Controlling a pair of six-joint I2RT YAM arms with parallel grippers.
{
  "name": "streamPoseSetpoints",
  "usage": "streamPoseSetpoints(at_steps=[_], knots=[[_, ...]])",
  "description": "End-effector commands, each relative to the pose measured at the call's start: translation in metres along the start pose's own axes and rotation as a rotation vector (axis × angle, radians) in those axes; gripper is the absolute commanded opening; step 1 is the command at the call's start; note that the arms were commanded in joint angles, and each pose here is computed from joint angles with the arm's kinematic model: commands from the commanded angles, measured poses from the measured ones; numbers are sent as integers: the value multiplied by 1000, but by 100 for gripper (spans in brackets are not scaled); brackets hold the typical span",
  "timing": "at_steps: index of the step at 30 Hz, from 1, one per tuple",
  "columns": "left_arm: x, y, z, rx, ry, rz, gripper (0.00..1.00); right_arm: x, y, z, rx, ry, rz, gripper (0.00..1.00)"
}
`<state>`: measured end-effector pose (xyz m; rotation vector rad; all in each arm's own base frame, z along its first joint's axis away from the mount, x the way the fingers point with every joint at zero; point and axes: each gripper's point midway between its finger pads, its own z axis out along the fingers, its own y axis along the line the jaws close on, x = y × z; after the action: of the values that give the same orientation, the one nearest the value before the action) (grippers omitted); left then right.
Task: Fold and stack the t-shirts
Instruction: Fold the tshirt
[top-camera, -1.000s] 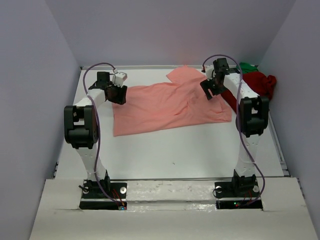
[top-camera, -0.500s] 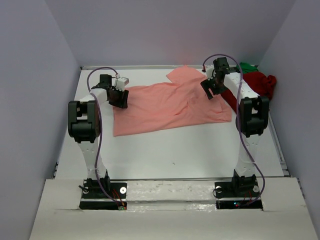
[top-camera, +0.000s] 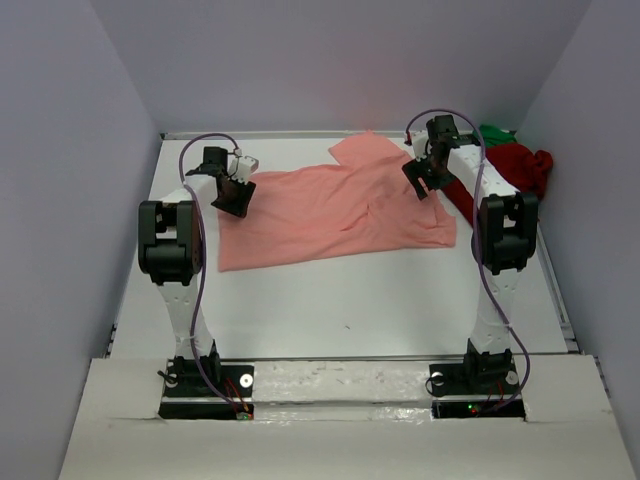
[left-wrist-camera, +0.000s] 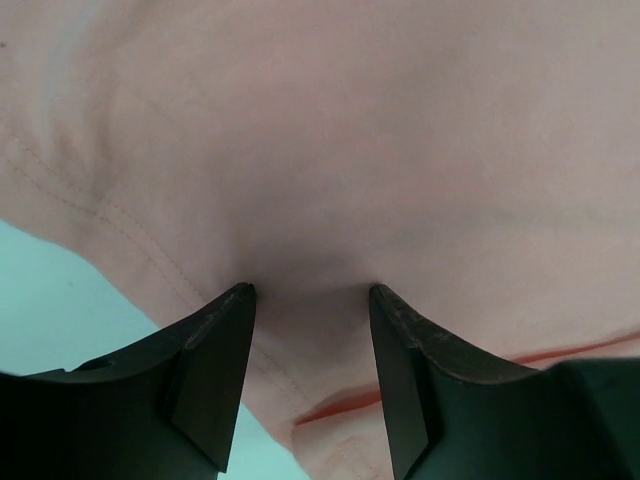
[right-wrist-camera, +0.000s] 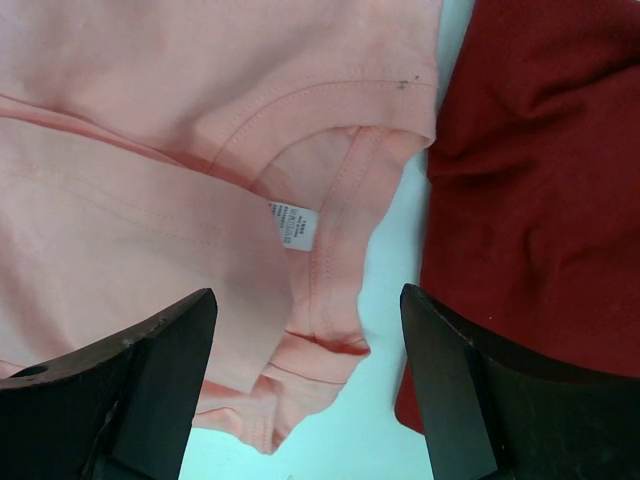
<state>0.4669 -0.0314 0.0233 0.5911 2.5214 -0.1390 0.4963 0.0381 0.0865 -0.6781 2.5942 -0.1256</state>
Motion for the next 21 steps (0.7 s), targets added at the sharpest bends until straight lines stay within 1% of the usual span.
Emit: streamPoseSetpoints(at_steps=[1, 5, 10, 12, 14, 17, 18, 20, 21], knots=[[28, 32, -12, -155, 141, 36, 62, -7, -11, -23, 36, -30, -7, 79], [28, 48, -19, -243, 161, 58, 62, -7, -9, -22, 26, -28, -1, 80], [18, 56, -26, -299, 147, 70, 62, -9, -6, -20, 10, -28, 0, 80], [15, 56, -28, -307, 146, 79, 62, -10, -7, -20, 8, -29, 0, 80], [4, 52, -32, -283, 117, 83, 62, -10, -6, -19, 3, -29, 0, 80], [-17, 43, -47, -240, 49, 68, 62, -13, -6, -21, -3, -38, -5, 80], [-34, 37, -61, -219, -20, 60, 61, -15, -7, -23, 0, -45, -9, 80], [-53, 35, -81, -231, -107, 62, 61, -19, -9, -25, 5, -57, -14, 80], [-71, 34, -102, -247, -198, 64, 62, -28, -10, -27, 3, -86, -17, 80]])
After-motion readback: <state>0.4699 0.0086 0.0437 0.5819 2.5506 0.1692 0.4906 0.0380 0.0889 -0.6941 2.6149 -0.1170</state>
